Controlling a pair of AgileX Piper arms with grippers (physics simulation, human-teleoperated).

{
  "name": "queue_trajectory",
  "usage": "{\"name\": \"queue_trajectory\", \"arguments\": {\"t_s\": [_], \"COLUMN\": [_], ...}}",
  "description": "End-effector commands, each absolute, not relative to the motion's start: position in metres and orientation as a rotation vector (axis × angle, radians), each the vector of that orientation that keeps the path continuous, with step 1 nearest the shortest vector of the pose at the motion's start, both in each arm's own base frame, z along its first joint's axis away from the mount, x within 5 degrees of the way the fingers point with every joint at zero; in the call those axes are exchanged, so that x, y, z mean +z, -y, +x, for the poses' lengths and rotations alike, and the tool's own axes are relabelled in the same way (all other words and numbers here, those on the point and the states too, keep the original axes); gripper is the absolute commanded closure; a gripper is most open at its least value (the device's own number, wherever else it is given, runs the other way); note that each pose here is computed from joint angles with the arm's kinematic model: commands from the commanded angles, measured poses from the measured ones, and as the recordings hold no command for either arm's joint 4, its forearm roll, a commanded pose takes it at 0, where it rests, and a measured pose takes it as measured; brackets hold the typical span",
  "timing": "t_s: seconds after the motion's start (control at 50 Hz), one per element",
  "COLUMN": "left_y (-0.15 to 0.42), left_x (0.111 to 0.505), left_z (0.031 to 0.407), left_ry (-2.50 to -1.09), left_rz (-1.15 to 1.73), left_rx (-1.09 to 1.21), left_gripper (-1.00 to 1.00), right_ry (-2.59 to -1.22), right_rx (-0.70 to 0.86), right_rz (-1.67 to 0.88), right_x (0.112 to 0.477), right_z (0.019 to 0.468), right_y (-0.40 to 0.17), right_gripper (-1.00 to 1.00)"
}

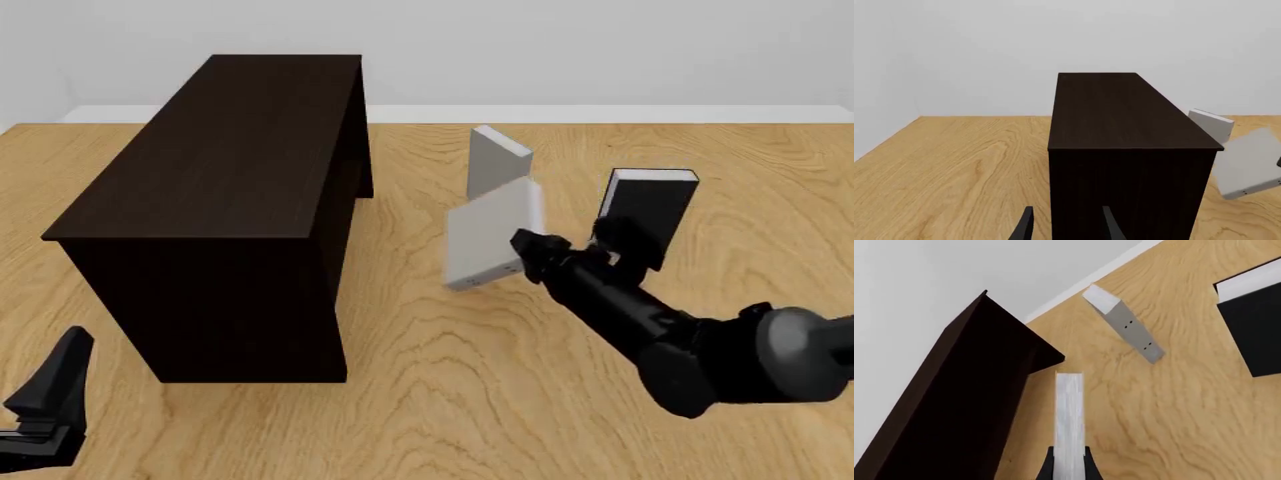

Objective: Pick up the book on the right and place it under the cabinet shelf.

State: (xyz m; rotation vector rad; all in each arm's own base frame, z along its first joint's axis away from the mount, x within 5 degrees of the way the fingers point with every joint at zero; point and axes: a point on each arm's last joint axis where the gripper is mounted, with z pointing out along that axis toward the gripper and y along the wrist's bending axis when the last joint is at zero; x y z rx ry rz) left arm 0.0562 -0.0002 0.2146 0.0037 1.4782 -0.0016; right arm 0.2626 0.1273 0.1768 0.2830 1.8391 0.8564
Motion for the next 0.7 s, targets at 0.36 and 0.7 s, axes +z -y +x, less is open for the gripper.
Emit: {"name": "queue_trajectory", "arguments": {"t_s": [0.36, 0.7], "left_y": [0.000, 0.000], "left_x": [0.215, 0.215], "left_z": [0.056, 0.056], "left_ry": [-1.478, -1.484], "left_rz": [0.004, -0.002], "left_rx": [-0.002, 0.005], "left_gripper": [-1.00, -1.00], "right_ry": [-1.670, -1.693], "right_rx": [1.115, 1.145], "right_rz": [0.374, 0.417], "right_x": [0.162, 0.134], "right_z": [0.269, 0.288], "right_y": [-0.150, -0.162], "right_gripper": [1.00, 1.00]}}
